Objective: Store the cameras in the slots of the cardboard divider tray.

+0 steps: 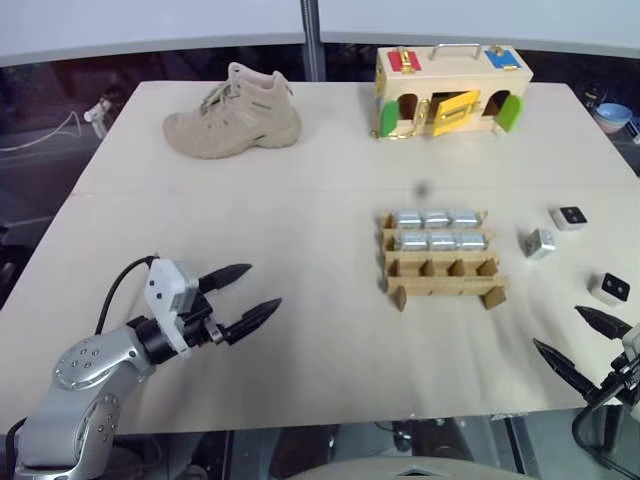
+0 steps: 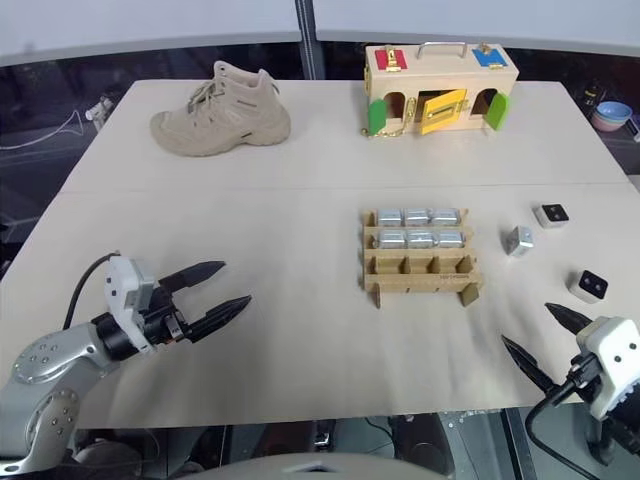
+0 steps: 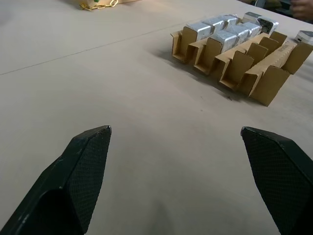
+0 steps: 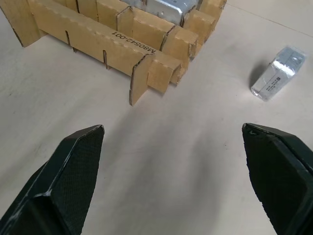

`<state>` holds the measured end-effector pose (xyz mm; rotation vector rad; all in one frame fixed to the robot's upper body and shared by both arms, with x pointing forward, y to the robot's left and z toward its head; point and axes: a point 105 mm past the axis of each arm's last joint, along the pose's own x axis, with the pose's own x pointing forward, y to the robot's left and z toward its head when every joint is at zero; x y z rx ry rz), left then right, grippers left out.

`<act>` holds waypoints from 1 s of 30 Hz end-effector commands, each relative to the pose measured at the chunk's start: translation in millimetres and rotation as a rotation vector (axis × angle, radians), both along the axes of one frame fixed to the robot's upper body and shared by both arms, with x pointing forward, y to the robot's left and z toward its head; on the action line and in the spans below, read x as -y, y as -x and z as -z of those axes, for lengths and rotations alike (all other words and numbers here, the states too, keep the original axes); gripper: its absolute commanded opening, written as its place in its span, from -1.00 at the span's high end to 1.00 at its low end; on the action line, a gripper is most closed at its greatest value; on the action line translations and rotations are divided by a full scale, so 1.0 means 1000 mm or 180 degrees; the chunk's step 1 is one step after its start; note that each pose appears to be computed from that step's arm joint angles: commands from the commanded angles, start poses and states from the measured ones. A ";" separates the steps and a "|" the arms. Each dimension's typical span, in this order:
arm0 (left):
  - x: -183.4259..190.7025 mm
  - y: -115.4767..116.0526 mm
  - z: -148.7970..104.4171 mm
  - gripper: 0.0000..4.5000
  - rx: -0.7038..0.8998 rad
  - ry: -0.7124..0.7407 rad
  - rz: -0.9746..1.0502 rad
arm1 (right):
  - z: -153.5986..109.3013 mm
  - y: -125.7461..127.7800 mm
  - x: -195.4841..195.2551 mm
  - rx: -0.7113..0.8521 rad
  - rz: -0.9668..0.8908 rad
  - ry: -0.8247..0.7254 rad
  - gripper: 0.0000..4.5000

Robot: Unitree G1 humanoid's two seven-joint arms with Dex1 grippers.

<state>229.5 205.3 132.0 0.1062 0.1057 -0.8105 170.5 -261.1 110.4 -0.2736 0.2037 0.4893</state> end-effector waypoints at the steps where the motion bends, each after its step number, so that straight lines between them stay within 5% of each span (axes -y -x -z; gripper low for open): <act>1: 0.002 -0.004 -0.018 -0.96 0.0180 0.0097 0.0096 | -0.011 -0.014 0.004 0.0192 0.0481 0.0099 -1.00; 4: 0.016 -0.011 -0.045 -0.96 0.0324 0.0358 0.0513 | -0.019 -0.033 0.029 0.0146 0.1784 0.0477 -1.00; 13: 0.060 -0.015 -0.084 -0.96 0.0567 -0.0050 0.1944 | -0.031 -0.068 0.048 -0.0142 0.3311 -0.0252 -1.00; 30: 0.082 -0.017 -0.106 -0.96 0.0660 -0.0072 0.2380 | -0.014 -0.078 0.066 -0.0764 0.3958 -0.0675 -1.00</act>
